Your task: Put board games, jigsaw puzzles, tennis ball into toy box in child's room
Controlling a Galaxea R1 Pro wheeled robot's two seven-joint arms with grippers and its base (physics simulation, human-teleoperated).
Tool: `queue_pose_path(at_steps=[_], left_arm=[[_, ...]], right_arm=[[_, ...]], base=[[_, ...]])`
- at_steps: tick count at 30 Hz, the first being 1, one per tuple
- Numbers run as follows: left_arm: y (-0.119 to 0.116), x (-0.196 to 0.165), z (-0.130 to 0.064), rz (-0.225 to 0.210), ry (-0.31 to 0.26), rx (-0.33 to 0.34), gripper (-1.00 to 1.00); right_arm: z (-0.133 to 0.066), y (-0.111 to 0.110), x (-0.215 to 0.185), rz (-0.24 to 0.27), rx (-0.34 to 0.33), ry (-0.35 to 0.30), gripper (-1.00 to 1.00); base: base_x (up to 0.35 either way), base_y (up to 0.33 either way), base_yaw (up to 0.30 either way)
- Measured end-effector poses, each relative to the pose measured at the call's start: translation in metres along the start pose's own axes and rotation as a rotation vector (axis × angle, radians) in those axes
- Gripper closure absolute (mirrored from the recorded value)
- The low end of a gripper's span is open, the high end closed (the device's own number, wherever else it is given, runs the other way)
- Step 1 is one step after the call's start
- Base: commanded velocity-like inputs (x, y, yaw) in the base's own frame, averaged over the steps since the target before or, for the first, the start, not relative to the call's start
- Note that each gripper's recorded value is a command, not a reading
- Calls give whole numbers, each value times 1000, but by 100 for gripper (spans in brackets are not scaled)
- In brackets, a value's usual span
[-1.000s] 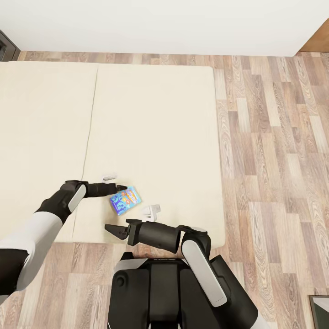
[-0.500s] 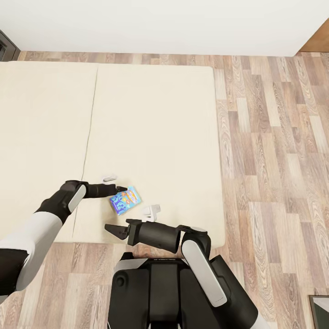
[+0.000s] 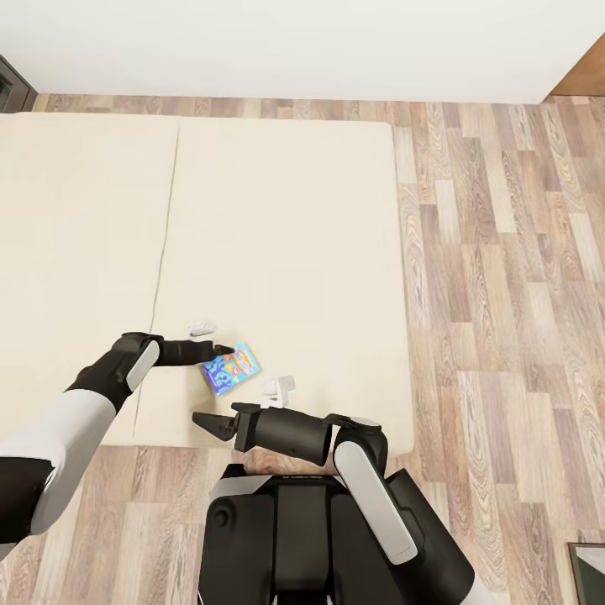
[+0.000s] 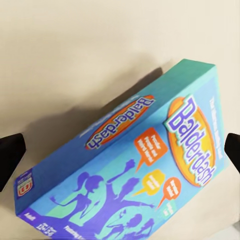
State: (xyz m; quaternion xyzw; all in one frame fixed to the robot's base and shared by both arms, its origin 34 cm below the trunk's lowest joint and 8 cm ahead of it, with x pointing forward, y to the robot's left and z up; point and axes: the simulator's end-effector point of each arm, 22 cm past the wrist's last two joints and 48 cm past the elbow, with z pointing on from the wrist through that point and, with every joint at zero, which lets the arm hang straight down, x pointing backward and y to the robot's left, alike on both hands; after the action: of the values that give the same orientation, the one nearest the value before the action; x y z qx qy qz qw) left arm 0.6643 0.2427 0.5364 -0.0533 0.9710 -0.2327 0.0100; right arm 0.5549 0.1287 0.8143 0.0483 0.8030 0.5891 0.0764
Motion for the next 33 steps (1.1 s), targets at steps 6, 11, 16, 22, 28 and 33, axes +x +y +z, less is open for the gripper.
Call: queue_pose_path(at_steps=[6, 11, 16, 22, 28, 33], left_arm=[[5, 1, 0, -6, 4, -22, -100], [6, 3, 1, -8, 8, -27, -100], [5, 4, 2, -11, 11, -26, -100], [3, 6, 4, -13, 15, -23, -100], [-10, 13, 10, -22, 37, -3, -100], [-23, 18, 17, -24, 49, 17, -100]], right_arm=[[0, 0, 0, 0, -1, 0, -100], [0, 0, 0, 0, 1, 1, -100], [0, 0, 0, 0, 1, 0, -100], [0, 0, 0, 0, 1, 1, -100], [0, 0, 0, 0, 0, 1, -100], [0, 1, 0, 0, 0, 1, -100]], base=[[0, 0, 0], [0, 0, 0], [0, 0, 0], [0, 0, 0], [0, 0, 0], [0, 0, 0]])
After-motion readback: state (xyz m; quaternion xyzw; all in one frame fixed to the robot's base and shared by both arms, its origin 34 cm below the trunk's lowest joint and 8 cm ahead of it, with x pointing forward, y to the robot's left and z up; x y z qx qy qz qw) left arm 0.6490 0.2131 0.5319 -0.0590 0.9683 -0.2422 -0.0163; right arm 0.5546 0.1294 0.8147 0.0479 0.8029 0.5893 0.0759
